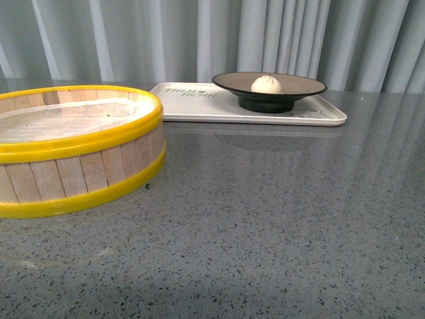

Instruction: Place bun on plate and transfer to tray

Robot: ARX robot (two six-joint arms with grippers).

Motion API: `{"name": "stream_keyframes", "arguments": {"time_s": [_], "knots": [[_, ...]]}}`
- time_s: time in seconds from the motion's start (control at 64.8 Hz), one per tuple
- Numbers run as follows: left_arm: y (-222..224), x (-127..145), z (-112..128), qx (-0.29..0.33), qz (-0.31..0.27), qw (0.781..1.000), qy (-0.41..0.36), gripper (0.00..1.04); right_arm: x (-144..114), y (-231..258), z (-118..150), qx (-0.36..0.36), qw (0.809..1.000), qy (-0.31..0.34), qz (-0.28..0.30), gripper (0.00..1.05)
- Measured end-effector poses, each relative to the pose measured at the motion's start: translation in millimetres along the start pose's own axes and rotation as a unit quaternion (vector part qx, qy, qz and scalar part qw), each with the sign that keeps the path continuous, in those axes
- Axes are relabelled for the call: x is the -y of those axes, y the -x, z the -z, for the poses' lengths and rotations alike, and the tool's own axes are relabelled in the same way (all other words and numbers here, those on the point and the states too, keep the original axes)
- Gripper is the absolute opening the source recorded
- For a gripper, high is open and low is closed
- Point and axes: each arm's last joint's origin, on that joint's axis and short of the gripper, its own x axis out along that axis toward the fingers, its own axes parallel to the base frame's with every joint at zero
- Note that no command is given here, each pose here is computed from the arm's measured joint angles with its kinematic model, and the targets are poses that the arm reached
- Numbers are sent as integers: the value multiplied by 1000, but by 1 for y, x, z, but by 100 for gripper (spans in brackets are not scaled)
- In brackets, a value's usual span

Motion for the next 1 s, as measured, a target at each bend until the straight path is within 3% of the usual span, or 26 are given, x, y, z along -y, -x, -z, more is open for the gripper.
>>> {"name": "stream_keyframes", "arguments": {"time_s": [0.077,0.834,1.003], "knots": [[0,0,0,0,0,1000,0,98,-6,3,0,3,1000,0,-22,2],[0,0,0,0,0,1000,0,98,-5,18,3,-1,1000,0,-18,2],[0,0,0,0,0,1000,0,98,-5,18,3,-1,1000,0,-18,35]]}}
